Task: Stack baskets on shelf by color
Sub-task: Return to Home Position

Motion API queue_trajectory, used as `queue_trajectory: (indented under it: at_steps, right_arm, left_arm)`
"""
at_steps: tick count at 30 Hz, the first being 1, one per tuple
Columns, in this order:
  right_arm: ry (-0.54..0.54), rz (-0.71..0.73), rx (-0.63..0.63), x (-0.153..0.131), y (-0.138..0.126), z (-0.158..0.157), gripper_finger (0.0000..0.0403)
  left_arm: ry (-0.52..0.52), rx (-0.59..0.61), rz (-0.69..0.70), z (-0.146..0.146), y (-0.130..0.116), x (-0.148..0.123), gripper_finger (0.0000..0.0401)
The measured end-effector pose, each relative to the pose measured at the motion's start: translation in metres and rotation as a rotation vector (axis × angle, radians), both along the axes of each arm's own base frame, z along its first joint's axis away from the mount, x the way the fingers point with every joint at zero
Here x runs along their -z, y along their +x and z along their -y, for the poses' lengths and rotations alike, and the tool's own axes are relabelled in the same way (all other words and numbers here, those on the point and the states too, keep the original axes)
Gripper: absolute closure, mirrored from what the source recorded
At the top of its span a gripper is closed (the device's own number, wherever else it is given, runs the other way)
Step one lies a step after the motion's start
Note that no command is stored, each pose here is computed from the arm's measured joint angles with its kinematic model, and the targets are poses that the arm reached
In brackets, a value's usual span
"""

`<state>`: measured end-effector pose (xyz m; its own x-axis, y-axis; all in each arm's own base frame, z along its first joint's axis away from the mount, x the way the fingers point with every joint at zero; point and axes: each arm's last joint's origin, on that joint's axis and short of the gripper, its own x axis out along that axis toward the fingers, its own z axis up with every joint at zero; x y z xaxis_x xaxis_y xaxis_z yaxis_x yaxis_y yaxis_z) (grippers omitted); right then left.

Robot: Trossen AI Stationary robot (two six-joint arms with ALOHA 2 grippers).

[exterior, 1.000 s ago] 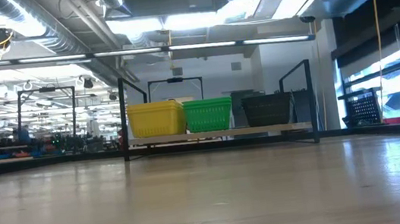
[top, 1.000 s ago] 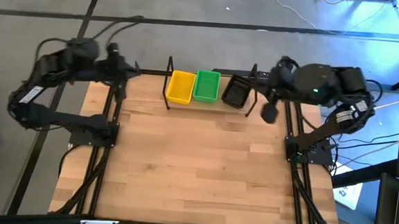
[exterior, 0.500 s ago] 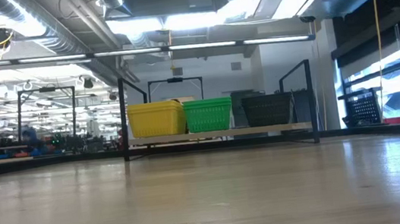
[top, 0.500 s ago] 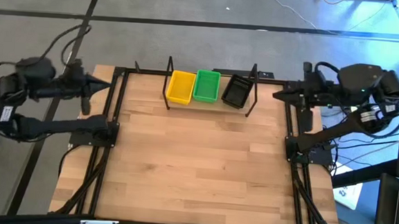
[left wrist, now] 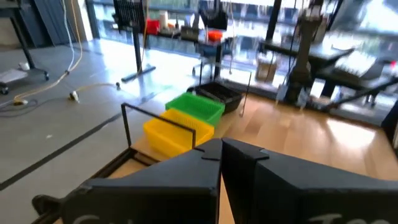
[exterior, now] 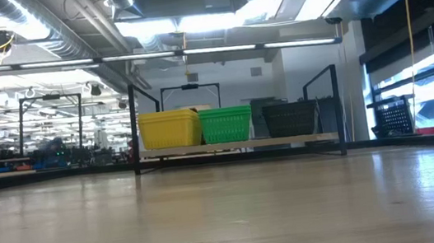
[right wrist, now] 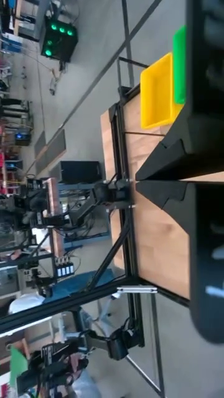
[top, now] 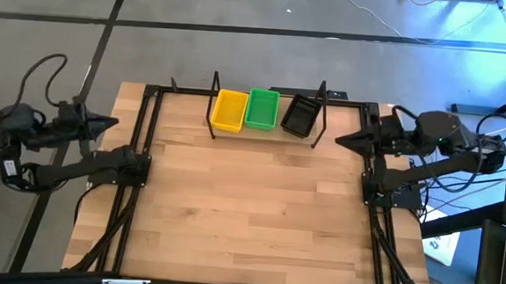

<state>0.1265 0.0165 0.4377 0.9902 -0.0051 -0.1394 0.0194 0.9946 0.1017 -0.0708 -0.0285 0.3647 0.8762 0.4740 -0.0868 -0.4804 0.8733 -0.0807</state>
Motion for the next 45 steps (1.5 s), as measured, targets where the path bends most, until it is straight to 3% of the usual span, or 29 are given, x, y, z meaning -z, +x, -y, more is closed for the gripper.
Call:
queue_trajectory:
  at_steps: [5, 14, 21, 29, 36, 45]
  right_arm:
    - [0.009, 0.048, 0.004, 0.029, -0.021, 0.004, 0.0403]
    - [0.027, 0.197, 0.027, 0.070, -0.088, 0.016, 0.0403]
    - [0.058, 0.339, 0.027, 0.102, -0.137, 0.024, 0.0403]
    - [0.032, 0.233, 0.020, 0.109, -0.137, 0.024, 0.0403]
    - [-0.007, 0.273, 0.019, 0.108, -0.136, 0.024, 0.0403]
    - [-0.041, 0.282, 0.019, 0.134, -0.103, 0.018, 0.0403]
  left_arm:
    - [0.003, -0.004, 0.100, 0.005, -0.011, 0.010, 0.0401]
    - [0.046, -0.006, 0.171, 0.006, -0.014, 0.006, 0.0401]
    - [0.083, -0.066, 0.146, 0.004, -0.015, 0.006, 0.0401]
    - [0.057, -0.064, 0.097, 0.004, -0.015, 0.011, 0.0401]
    - [0.045, -0.061, 0.131, 0.003, -0.012, 0.010, 0.0401]
    - [0.084, -0.053, 0.079, -0.018, 0.037, 0.031, 0.0401]
